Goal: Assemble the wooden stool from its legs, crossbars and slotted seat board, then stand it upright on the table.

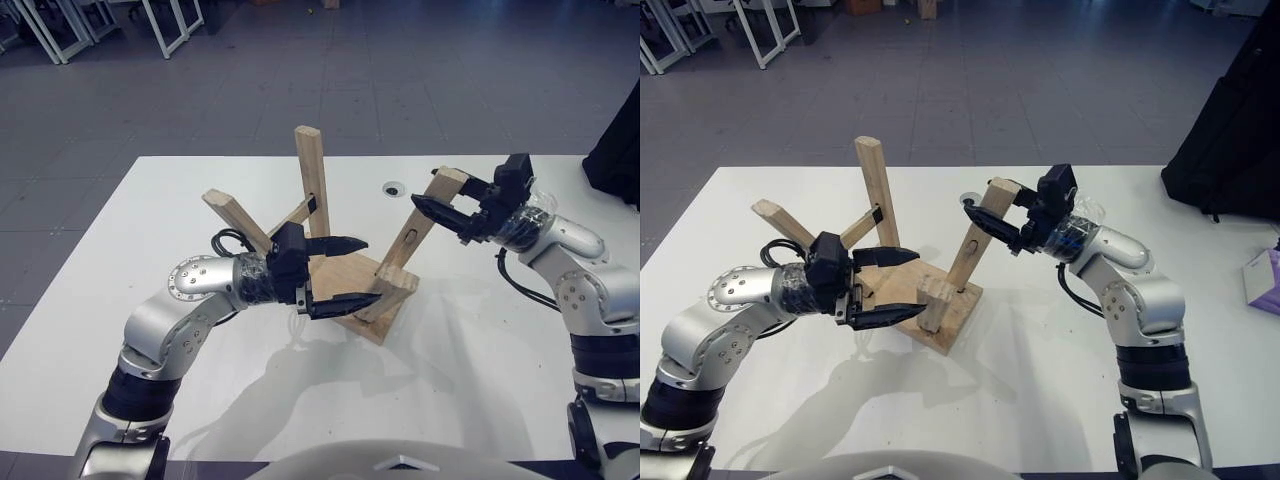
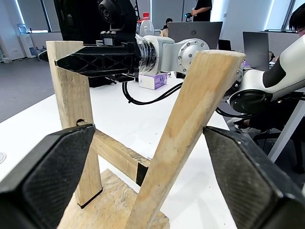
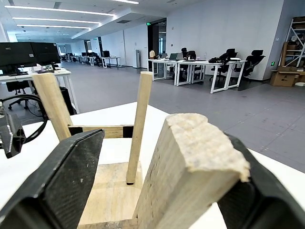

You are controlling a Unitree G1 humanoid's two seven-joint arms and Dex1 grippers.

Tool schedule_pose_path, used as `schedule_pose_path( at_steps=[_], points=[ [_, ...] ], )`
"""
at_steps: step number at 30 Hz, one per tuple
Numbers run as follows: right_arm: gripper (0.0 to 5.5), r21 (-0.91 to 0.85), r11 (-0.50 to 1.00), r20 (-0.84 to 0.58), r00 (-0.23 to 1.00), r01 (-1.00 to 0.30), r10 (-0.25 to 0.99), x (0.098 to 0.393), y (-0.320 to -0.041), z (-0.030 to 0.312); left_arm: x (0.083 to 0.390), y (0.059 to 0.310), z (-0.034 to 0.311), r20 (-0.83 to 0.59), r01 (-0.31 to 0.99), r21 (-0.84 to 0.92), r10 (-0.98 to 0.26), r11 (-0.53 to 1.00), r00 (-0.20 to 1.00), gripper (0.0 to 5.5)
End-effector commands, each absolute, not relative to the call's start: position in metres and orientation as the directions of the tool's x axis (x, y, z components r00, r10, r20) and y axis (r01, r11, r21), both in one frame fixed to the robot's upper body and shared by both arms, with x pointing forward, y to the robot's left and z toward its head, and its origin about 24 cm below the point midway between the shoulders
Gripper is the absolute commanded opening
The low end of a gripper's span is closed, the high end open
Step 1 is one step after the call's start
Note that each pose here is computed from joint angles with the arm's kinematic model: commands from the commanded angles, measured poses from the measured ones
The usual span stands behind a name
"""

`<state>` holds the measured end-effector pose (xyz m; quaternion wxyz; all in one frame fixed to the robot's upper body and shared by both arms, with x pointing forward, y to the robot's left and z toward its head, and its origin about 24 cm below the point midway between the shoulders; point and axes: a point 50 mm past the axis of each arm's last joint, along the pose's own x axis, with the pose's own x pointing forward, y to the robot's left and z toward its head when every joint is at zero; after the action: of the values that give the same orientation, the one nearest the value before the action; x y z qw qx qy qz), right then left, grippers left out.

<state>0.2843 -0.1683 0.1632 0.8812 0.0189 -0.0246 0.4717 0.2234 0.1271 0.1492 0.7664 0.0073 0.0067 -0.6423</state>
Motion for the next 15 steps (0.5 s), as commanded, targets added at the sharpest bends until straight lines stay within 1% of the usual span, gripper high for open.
schedule_pose_path(
  at_steps=[1, 3, 9, 15],
  points=[
    [3.51, 0.016, 0.338, 0.028, 0.339, -0.941, 0.941, 0.263, -0.139, 0.156, 0.240, 0.124, 0.151, -0.023, 0.952, 0.056, -0.953, 0.299, 0.301, 4.17],
    [3.51, 0.037, 0.287, 0.024, 0.288, -0.957, 0.957, 0.256, -0.137, 0.154, 0.242, 0.124, 0.149, -0.022, 0.944, 0.053, -0.944, 0.327, 0.328, 4.17],
    [3.51, 0.076, 0.191, 0.029, 0.194, -0.979, 0.981, 0.243, -0.134, 0.158, 0.247, 0.128, 0.145, -0.024, 0.919, 0.046, -0.919, 0.392, 0.393, 4.17],
    [3.51, -0.015, 0.072, 0.013, 0.072, -0.997, 0.997, 0.227, -0.119, 0.169, 0.255, 0.130, 0.145, -0.019, 0.895, 0.034, -0.896, 0.444, 0.445, 4.17]
  ],
)
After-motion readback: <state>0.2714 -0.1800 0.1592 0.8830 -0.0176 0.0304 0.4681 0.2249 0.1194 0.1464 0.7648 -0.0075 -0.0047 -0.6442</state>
